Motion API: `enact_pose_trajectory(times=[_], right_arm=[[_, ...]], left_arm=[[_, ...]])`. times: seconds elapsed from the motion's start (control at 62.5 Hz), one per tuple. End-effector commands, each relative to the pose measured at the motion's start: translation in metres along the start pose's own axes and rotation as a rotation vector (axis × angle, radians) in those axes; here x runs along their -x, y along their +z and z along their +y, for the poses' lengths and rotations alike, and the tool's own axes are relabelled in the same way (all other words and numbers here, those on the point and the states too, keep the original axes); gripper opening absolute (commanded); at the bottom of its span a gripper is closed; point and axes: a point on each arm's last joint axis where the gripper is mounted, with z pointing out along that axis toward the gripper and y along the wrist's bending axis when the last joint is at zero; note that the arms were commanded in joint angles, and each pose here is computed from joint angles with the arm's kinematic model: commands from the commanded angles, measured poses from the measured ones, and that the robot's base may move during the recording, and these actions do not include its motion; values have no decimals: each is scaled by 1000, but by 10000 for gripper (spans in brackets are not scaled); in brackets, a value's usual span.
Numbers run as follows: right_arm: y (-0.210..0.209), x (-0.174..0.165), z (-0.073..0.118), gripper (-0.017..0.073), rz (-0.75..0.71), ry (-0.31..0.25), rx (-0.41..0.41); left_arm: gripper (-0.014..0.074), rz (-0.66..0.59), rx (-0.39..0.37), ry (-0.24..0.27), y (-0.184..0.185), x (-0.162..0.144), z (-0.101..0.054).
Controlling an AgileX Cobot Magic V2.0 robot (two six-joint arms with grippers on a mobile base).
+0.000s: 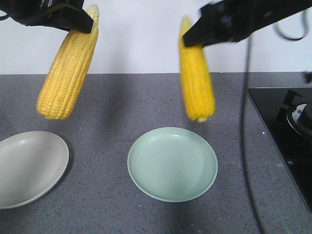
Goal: Distribute corn equally
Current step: 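Lower the right gripper's corn onto the pale green plate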
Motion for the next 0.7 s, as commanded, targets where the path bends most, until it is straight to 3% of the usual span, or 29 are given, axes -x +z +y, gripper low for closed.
enact_pose_trajectory(times=[0.0, 0.304, 0.512, 0.688], right_arm=[[16, 0, 22, 26, 62, -70, 25], [100, -21, 20, 26, 306, -104, -66], [117, -28, 25, 29, 349, -106, -49], [127, -45, 19, 36, 416, -80, -47]], left_arm=[[-7, -81, 15, 16, -24, 4, -6], [-7, -83, 16, 16, -24, 4, -6], [-7, -85, 16, 16, -24, 4, -6], [-7, -75, 45, 23, -23, 3, -3]])
